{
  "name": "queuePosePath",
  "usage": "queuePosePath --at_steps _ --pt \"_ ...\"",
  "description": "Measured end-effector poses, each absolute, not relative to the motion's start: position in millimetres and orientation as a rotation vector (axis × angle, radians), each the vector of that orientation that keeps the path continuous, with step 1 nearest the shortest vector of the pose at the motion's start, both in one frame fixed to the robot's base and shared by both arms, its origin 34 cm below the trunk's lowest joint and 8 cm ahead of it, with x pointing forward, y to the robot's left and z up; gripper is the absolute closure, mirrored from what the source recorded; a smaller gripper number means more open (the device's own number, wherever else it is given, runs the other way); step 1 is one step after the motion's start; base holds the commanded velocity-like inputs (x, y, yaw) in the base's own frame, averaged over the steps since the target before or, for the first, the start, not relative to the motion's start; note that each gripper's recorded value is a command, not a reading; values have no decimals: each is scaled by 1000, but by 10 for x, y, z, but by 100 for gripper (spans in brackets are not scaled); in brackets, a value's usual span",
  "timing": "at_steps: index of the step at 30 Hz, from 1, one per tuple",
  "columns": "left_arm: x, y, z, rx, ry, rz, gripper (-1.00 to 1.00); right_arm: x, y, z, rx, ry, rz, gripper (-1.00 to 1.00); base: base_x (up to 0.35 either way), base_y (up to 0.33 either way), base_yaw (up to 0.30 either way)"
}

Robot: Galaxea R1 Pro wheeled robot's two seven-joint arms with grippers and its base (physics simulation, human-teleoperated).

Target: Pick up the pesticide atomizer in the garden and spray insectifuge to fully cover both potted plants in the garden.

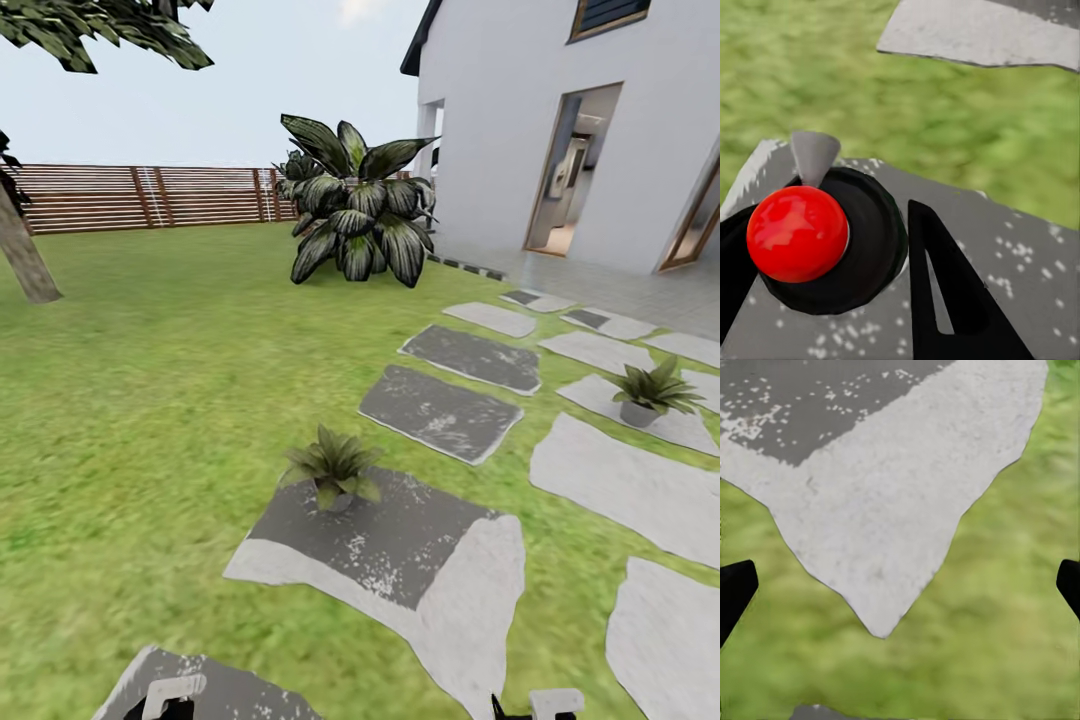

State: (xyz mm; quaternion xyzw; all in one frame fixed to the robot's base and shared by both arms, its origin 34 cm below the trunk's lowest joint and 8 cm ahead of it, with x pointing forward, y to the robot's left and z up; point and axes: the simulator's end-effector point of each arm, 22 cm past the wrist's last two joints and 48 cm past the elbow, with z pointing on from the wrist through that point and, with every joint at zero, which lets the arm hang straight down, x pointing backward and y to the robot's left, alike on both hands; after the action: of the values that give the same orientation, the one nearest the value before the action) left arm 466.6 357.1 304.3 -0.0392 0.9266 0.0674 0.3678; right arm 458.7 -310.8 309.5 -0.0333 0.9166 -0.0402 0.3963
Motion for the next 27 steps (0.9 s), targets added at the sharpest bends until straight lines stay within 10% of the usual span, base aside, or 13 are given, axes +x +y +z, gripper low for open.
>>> queuePosePath --at_steps 27 --pt "4693 3577 3058 -98 2373 172 100 4585 -3111 3091 -82 2325 -103 -100 266 175 -85"
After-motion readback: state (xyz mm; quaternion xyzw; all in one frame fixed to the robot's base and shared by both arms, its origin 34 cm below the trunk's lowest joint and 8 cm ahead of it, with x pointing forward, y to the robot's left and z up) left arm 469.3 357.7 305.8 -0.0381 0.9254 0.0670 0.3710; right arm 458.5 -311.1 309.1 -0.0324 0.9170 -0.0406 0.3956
